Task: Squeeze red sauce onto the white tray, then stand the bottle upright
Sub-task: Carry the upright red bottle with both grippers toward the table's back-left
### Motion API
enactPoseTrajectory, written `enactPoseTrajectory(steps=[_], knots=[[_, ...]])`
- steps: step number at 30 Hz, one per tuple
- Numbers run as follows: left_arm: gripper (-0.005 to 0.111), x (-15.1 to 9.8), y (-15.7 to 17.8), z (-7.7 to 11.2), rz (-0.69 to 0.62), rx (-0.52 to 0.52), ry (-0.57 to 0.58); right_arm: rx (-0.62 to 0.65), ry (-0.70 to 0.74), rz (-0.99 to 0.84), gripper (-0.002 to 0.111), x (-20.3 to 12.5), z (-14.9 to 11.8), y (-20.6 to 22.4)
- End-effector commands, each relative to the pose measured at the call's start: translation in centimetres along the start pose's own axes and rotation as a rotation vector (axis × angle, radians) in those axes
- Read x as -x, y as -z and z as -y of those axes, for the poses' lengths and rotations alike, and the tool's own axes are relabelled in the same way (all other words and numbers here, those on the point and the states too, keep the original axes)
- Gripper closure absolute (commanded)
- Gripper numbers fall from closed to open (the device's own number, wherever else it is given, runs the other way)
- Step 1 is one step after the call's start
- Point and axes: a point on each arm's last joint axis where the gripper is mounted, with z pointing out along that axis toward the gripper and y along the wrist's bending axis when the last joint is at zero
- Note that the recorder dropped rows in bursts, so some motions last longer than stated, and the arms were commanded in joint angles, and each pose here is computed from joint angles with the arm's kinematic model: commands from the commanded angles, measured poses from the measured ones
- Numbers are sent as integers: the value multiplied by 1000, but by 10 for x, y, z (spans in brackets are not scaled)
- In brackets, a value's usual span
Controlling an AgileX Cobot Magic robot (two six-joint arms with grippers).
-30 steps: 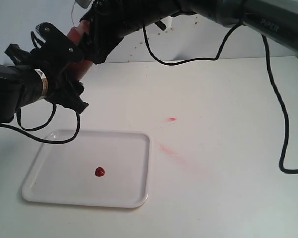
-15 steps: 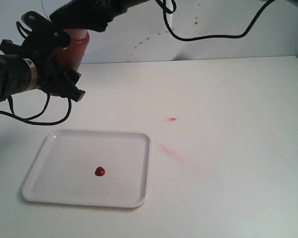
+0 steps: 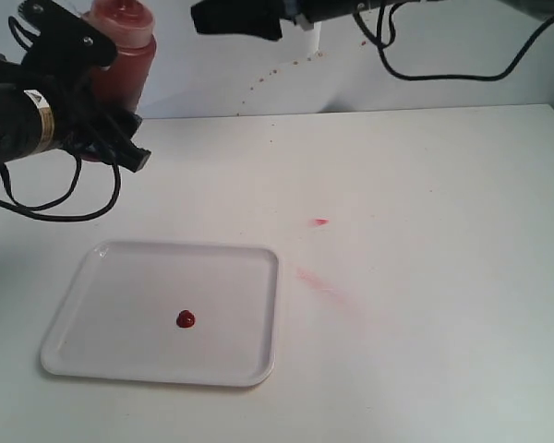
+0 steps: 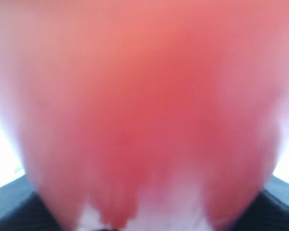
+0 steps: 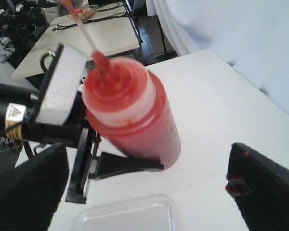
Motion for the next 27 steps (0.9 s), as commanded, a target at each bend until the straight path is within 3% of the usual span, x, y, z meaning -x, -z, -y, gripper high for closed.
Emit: enactPoseTrajectory(steps=[1, 7, 11, 21, 23, 24, 25, 26, 27], knots=[[107, 8, 6, -4, 34, -4, 45, 57, 71, -25, 26, -13, -6, -21], [107, 9, 6, -1, 41, -39, 69, 121, 223, -31, 26, -21, -17, -49], [107, 13, 7, 5, 63, -115, 78, 159, 258, -40, 26, -26, -25, -68], [107, 19, 9, 12, 93, -207, 77, 96, 309, 69, 28, -16, -29, -85], [107, 20, 10, 15, 102, -240, 76, 96, 327, 41, 46, -18, -33, -90], [107, 20, 9, 15, 101, -239, 76, 93, 341, 20, 70, -20, -35, -94], [107, 20, 9, 14, 100, -234, 76, 93, 345, 16, 83, -20, -37, -97], [107, 20, 9, 13, 97, -215, 77, 82, 348, 13, 107, -20, -37, -99], [107, 20, 9, 13, 97, -215, 74, 79, 349, 13, 108, -20, -37, -100]])
